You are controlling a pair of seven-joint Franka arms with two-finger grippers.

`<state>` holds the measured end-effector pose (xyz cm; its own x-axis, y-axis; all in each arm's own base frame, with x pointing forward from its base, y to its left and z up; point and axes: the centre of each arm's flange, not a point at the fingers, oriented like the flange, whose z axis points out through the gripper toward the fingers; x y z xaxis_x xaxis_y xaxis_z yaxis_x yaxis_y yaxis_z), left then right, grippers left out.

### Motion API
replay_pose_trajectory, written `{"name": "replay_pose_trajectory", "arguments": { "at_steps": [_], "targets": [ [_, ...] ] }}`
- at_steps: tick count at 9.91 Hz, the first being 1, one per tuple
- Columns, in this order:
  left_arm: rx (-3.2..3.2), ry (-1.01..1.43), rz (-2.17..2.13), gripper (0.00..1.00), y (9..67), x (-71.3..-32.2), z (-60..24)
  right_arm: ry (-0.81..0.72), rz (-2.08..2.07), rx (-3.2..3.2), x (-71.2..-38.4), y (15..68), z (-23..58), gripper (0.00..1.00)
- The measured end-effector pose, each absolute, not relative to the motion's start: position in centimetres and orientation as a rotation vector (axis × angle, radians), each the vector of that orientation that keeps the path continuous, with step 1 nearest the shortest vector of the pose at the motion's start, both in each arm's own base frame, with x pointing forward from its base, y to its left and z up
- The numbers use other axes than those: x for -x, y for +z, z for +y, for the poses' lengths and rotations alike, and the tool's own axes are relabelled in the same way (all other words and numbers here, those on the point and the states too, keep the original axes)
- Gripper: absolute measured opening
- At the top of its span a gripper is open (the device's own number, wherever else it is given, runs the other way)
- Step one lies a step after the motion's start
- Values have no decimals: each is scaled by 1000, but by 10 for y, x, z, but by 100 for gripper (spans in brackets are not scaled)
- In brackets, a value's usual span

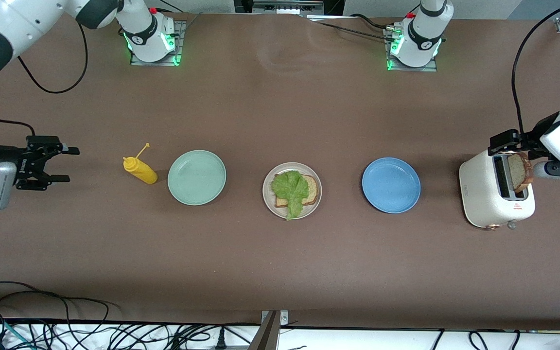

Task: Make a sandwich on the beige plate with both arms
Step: 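Withdraw the right gripper away from the yellow bottle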

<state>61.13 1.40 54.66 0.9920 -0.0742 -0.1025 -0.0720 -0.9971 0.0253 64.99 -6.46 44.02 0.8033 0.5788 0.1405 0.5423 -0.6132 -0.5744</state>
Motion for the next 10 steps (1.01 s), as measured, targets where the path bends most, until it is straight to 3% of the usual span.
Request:
{"name": "replay_pose_trajectory", "arguments": {
  "at_steps": [4, 8, 10],
  "targets": [
    [-3114, -162, -110, 100, 546, -611, 16, 277, -744, 2663, -657, 457, -14, 100],
    [-3114, -163, -108, 100, 546, -611, 17, 384, -484, 2945, -631, 513, 10, 100],
    [-3114, -163, -106, 100, 546, -611, 17, 352, -267, 3044, -613, 517, 15, 100]
  ]
}}
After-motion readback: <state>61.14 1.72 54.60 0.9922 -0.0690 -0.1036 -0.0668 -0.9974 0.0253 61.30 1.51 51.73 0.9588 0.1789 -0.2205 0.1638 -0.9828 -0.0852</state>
